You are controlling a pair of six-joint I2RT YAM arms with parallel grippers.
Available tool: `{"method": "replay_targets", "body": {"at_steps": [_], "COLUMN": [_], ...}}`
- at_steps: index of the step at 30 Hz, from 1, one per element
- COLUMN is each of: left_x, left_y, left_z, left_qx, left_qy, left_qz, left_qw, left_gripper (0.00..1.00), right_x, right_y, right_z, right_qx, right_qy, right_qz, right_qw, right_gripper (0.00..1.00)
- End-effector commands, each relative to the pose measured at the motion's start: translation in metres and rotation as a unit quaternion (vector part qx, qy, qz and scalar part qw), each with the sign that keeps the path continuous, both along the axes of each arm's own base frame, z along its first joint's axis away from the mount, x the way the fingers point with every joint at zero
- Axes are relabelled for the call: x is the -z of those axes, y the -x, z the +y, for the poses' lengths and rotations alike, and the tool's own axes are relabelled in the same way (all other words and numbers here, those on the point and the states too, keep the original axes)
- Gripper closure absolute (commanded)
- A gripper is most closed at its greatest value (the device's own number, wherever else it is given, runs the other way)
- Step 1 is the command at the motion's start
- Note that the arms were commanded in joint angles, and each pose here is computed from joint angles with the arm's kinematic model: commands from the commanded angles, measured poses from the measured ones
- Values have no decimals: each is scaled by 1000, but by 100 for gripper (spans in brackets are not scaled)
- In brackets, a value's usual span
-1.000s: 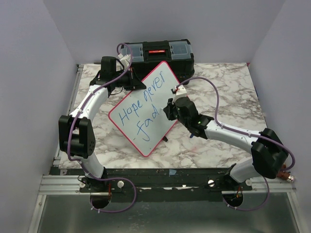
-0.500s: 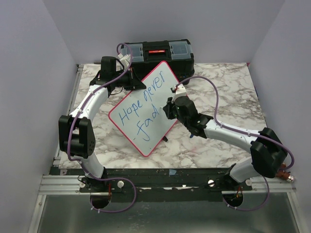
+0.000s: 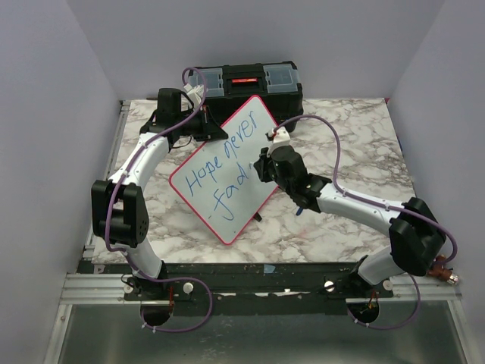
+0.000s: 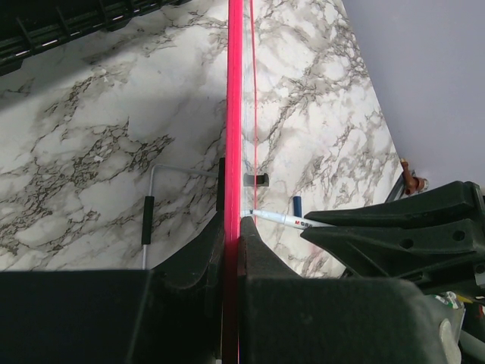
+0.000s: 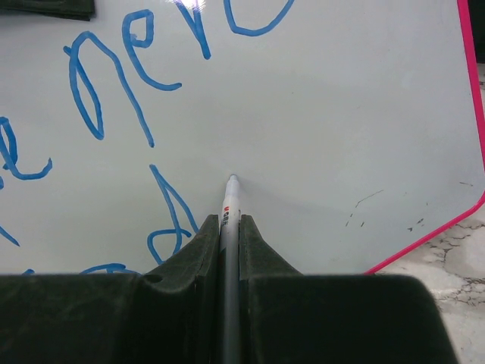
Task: Write a sentence on the whiteboard
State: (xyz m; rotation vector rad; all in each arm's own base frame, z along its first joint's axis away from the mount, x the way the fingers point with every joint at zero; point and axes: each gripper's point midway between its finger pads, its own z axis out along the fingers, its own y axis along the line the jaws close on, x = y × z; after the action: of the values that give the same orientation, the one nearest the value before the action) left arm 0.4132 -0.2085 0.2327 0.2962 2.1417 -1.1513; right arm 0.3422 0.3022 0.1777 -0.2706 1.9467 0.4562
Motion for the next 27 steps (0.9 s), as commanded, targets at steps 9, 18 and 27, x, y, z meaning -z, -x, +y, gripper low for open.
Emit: {"method": "replay_targets", "body": {"at_steps": [9,18,27], "left_x": [-8,-7,-7], "left_y": [-4,-3,-3], "left_z": [-2,-2,-3], "left_qx": [11,11,10], "left_qy": [-18,-18,-18], "left_qz": [-47,-47,-46], "left_qw": [999,999,999], "left_gripper": [100,100,100], "right_x": [-16,-7,6], "right_y": [-2,9,19], "right_z": [10,14,11], "right_qx": [-29,-59,-67], "right_qy": [-6,-7,-10], "right_qz": [-16,-4,15], "right_qw": [999,998,998], "right_gripper": [99,99,99]}}
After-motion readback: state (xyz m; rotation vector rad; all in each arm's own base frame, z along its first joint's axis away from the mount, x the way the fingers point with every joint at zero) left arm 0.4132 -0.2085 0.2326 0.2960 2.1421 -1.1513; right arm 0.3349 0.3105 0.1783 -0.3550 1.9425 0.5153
